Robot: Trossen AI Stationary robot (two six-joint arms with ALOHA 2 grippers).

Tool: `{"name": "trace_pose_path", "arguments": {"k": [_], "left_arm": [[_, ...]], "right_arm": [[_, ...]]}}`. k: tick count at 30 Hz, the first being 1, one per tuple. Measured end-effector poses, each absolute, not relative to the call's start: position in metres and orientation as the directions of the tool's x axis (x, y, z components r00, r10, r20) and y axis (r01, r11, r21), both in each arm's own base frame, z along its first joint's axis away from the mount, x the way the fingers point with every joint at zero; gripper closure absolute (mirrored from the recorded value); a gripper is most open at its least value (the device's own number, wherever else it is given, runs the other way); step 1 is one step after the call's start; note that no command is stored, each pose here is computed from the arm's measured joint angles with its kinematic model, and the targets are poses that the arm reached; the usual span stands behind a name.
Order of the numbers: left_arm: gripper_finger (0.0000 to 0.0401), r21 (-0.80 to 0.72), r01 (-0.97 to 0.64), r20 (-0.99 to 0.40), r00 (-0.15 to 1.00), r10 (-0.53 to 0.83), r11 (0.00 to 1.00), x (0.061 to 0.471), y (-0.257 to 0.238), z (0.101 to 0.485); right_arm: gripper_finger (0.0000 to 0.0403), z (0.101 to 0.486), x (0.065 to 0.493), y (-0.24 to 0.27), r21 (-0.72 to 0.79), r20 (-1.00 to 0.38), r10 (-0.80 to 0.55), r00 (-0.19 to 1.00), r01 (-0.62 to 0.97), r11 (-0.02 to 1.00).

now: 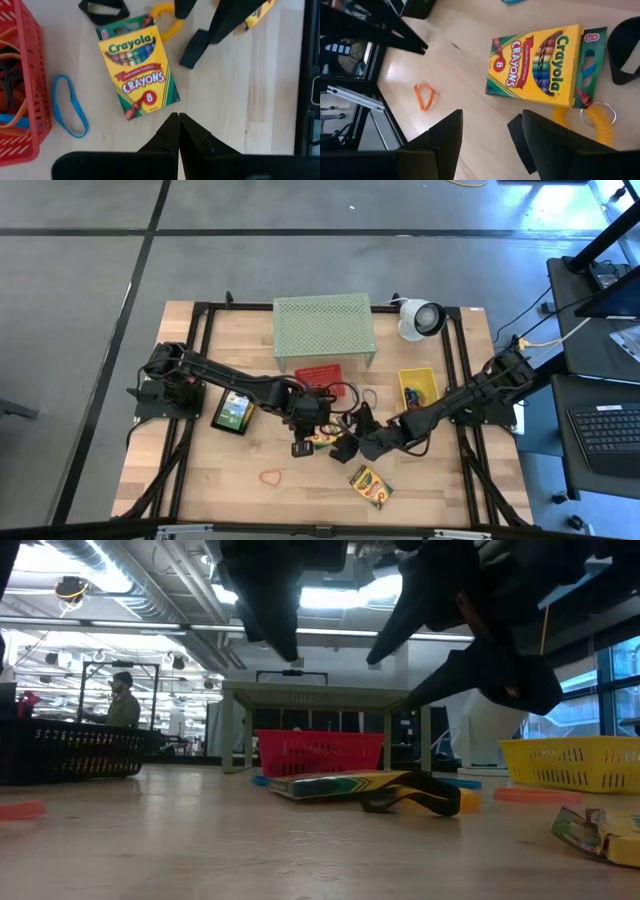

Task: Pick & Place Office Desk Supplies
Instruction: Put the yellow crayon box into the black bin

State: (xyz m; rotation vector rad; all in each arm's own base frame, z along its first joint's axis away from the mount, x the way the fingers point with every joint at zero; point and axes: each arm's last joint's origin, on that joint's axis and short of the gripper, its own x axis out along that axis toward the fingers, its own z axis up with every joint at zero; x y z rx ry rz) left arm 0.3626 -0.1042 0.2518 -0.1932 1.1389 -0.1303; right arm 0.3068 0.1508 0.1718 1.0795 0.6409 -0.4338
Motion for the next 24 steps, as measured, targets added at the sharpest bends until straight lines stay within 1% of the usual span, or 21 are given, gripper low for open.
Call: {"name": "trace_pose_path", "arguments": {"k": [3,7,11,18,21,24], "left_arm": [[0.0400,-0.228,0.008,-0.887,0.410,-0.211,0.974,0.364,-0.106,0.249],[0.0400,-0.225,-0.001,-0.900,0.383,-0.208,0.974,0.365,-0.108,0.243],[0.0400,-0.227,0.004,-0.903,0.373,-0.212,0.974,0.366,-0.112,0.238],[0.0400,-0.236,-0.012,-0.904,0.370,-0.215,0.972,0.366,-0.114,0.237],[0.0399,-0.242,-0.021,-0.903,0.370,-0.218,0.970,0.366,-0.114,0.237],[0.0400,-0.252,-0.036,-0.902,0.371,-0.221,0.967,0.366,-0.114,0.237]], "right_arm": [[0.0195,0.172,0.306,0.145,0.650,-0.691,-0.019,0.722,0.634,0.419],[0.0195,0.167,0.302,0.139,0.584,-0.745,-0.050,0.665,0.687,0.432],[0.0195,0.165,0.304,0.134,0.569,-0.763,-0.028,0.646,0.691,0.445],[0.0195,0.161,0.306,0.122,0.533,-0.789,-0.031,0.613,0.709,0.463],[0.0195,0.153,0.301,0.116,0.510,-0.809,-0.039,0.587,0.732,0.452],[0.0195,0.150,0.301,0.115,0.513,-0.815,-0.013,0.579,0.732,0.449]]}}
